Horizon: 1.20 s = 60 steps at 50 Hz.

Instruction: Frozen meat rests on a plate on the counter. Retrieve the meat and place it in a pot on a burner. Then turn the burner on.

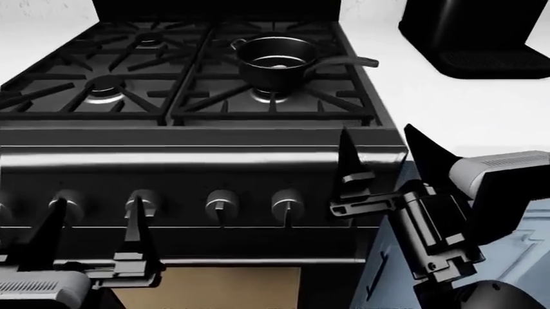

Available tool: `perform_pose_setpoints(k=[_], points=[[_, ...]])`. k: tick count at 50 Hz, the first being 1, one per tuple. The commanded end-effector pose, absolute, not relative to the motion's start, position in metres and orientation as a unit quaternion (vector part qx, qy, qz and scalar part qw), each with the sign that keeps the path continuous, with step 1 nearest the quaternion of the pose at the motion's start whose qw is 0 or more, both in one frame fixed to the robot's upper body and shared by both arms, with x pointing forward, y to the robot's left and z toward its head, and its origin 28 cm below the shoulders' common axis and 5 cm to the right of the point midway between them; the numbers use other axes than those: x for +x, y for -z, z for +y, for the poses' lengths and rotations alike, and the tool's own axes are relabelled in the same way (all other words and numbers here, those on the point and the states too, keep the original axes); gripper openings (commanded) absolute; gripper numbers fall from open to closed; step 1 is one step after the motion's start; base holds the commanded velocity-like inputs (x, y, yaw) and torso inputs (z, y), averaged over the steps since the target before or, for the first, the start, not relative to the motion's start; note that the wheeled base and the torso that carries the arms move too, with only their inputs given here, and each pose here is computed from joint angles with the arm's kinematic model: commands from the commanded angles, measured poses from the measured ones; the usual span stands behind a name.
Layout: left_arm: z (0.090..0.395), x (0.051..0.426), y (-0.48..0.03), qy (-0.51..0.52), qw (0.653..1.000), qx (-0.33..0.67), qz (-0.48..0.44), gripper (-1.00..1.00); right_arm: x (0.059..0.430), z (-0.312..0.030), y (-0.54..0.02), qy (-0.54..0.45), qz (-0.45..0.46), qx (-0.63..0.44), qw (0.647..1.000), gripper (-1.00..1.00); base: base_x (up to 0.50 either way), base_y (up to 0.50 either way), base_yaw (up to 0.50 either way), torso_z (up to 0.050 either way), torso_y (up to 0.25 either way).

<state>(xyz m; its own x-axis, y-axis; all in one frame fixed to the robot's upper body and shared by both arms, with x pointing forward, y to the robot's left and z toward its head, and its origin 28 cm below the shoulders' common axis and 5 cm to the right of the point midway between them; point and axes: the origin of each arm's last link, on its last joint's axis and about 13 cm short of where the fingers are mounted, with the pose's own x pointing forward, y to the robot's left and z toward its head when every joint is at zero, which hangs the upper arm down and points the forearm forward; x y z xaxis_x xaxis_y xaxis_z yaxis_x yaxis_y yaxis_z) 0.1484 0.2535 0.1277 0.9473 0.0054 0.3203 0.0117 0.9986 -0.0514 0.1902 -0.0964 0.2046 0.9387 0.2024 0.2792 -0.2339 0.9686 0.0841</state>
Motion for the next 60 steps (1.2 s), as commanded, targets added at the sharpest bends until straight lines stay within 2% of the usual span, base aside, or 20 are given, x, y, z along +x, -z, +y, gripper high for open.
perform_pose_setpoints(k=[1,24,35,60], points=[[0.254,0.145,-0.127,0.000,0.986,-0.031,-0.167,1.00,0.183,-0.090,-0.198,-0.094,-0.135,0.048,0.985,1.00,0.00,0.00,0.00,-0.050,0.000],[0.254,0.141,-0.124,0.004,0.986,-0.036,-0.160,1.00,0.175,-0.090,-0.188,-0.051,-0.126,0.084,0.987,1.00,0.00,0.00,0.00,-0.050,0.000],[0.251,0.140,-0.128,0.022,0.985,-0.040,-0.165,1.00,0.167,-0.090,-0.185,-0.028,-0.123,0.068,0.990,1.00,0.00,0.00,0.00,-0.050,0.000],[0.252,0.141,-0.124,0.019,0.986,-0.047,-0.158,1.00,0.170,-0.084,-0.178,-0.046,-0.111,0.044,0.992,1.00,0.00,0.00,0.00,-0.050,0.000]])
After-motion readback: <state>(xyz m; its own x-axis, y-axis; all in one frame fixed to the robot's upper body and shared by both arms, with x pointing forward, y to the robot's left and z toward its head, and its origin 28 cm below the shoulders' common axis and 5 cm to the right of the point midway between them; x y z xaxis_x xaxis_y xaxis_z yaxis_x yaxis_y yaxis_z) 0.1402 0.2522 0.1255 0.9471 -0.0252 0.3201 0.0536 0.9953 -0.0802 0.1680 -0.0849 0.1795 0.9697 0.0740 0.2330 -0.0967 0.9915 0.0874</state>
